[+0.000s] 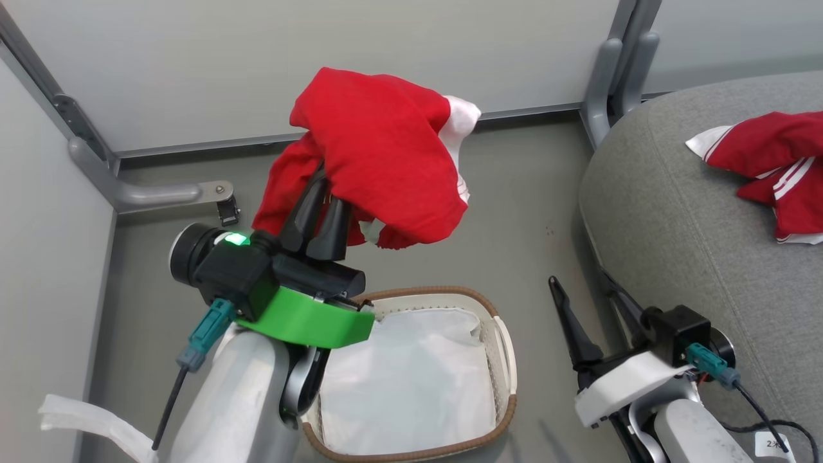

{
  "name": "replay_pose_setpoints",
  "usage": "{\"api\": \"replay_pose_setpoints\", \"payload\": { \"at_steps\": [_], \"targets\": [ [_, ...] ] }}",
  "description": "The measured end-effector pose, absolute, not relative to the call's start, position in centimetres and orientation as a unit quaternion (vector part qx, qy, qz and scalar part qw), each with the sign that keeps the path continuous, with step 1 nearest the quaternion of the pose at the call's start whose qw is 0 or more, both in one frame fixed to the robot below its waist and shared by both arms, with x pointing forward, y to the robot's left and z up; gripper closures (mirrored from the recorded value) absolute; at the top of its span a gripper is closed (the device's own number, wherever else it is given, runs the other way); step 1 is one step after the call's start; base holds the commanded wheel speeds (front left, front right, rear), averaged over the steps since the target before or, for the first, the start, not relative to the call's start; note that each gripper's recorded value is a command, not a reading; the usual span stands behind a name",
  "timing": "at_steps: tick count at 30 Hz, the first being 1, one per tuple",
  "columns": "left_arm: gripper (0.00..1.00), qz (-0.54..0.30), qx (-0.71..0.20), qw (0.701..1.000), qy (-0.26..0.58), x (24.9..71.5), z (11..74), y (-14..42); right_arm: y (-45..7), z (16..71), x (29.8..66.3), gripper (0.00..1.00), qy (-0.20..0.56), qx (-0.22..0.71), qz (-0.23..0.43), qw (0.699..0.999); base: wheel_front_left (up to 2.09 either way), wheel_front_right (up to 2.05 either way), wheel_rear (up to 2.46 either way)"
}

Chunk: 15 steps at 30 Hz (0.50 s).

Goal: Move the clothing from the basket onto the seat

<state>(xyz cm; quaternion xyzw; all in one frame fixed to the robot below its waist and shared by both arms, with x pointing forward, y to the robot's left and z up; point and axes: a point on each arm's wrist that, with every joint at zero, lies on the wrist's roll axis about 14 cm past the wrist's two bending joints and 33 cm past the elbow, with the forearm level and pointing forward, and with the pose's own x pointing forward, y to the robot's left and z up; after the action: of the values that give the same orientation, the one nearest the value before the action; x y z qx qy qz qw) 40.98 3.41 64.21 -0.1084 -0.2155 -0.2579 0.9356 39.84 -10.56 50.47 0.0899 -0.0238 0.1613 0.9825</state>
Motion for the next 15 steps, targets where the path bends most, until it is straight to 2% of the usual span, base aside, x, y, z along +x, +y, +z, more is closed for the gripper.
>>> {"api": "replay_pose_setpoints", "payload": {
  "at_steps": [5, 15],
  "targets": [
    [1.00, -0.259, -0.117, 0.935, -0.212, 41.0, 64.0, 3.1, -7.6, 54.3, 40.5, 0.00, -0.079, 0.075, 0.219, 0.970, 0.00, 0.00, 0.00],
    [1.00, -0.260, -0.129, 0.940, -0.179, 41.2, 61.9, 2.7, -0.8, 60.5, 39.6, 0.00, -0.179, -0.031, 0.369, 0.911, 0.00, 0.00, 0.00]
  ]
}}
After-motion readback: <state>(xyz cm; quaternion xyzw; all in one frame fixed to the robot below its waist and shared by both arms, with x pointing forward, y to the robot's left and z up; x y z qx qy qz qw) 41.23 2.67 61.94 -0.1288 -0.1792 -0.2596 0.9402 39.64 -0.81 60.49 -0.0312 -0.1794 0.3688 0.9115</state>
